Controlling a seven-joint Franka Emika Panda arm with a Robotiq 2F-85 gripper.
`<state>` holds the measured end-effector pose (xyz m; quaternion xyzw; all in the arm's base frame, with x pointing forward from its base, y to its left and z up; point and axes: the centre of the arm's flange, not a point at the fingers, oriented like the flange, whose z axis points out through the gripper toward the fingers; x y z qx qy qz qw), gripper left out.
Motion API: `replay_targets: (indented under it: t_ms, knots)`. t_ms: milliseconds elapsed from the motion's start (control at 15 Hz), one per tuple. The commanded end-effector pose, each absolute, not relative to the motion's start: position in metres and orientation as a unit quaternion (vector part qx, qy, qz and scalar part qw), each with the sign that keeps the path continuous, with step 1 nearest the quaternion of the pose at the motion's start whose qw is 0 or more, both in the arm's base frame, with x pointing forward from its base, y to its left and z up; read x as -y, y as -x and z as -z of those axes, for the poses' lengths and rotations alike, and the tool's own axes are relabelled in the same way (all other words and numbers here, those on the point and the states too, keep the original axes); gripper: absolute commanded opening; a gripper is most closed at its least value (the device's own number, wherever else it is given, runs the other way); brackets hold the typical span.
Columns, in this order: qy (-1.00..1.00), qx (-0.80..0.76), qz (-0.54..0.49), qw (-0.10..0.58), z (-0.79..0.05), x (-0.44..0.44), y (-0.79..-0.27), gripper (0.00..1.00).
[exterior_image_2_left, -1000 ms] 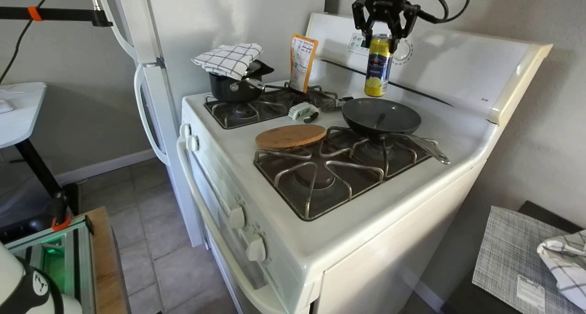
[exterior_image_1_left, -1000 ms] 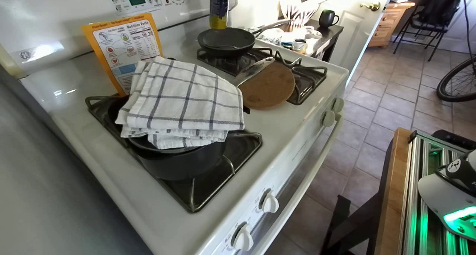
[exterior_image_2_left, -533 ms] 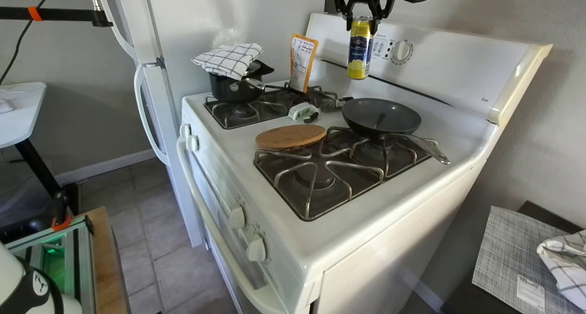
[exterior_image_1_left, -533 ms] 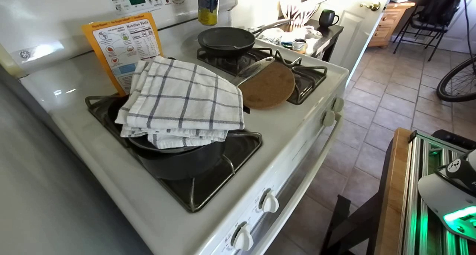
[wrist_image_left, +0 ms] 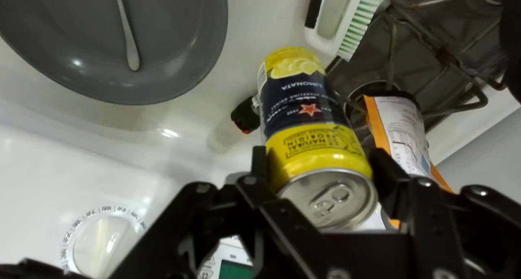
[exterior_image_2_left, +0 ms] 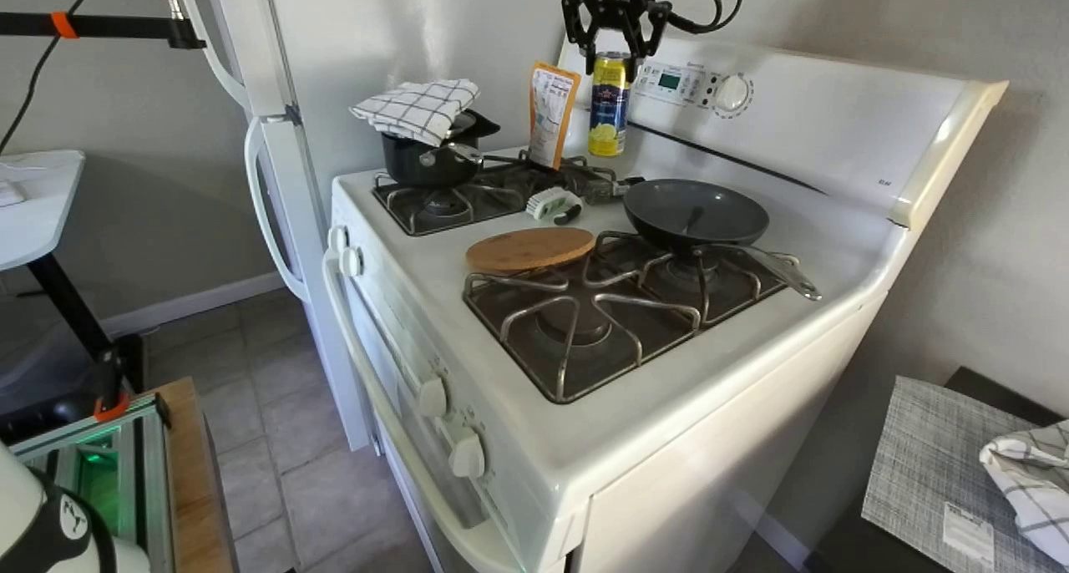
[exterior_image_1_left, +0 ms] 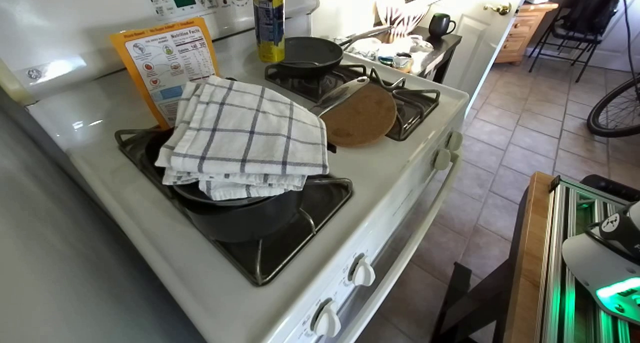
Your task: Take the can off of the pan
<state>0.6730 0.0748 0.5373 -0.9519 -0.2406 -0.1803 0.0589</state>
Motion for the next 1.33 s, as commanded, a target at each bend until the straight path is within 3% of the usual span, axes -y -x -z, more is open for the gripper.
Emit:
replay_targets:
  t_ms: [0,1267]
  knots:
    - [0.956,0.231,0.171,0.068,-0.516,-0.065,-0.656,0.38]
    - [0.959,0.210,0.185,0.040,-0.435,-0.087,-0.693,0.38]
